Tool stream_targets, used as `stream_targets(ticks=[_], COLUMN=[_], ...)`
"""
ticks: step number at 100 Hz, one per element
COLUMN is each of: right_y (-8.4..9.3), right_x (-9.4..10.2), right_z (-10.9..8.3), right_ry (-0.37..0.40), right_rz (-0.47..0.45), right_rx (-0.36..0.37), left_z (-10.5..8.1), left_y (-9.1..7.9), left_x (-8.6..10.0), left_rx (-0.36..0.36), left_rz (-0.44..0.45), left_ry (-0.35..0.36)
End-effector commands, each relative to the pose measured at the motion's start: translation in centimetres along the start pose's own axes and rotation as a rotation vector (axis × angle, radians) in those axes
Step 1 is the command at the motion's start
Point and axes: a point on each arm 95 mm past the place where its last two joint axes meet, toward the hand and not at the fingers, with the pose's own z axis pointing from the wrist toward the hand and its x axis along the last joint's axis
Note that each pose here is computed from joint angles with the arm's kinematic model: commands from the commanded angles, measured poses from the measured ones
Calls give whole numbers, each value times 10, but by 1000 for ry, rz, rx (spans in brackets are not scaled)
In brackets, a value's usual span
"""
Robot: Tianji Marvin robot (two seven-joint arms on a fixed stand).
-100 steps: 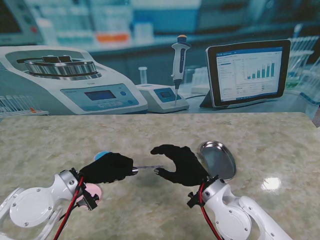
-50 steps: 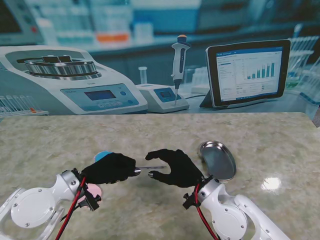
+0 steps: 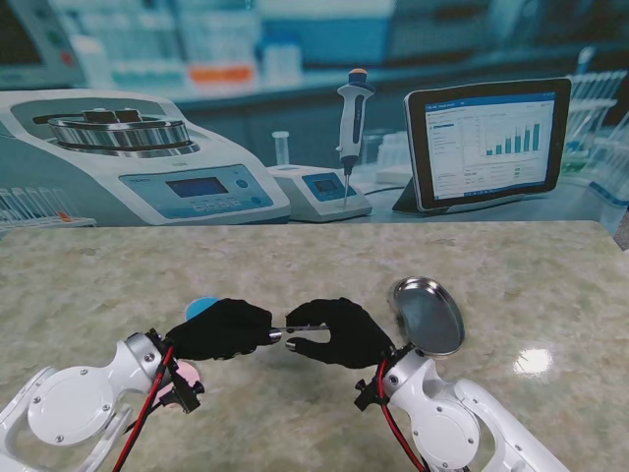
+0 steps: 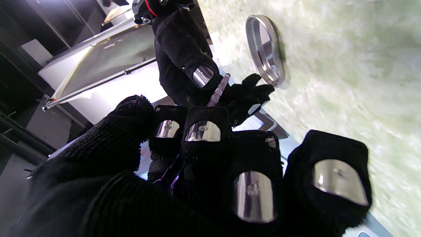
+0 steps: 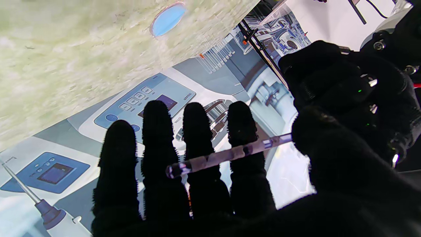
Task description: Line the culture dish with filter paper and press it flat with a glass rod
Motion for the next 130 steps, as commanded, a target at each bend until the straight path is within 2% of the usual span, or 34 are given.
stream_targets(ticks=[1,57,130], right_y=[-4,-9,-10], right_x=[0,-3,-7], right_z=[1,8,11], right_ry=[2,-5,-8], right_rz=[10,7,-47], right_rx=[2,-2,-57], left_z=[1,2,2], left_y=[2,4,5], left_x=[0,0,0], left_rx=[-5,-16,-46], left_rz=[-10,-17,-30], left_ry=[-2,-1,-5])
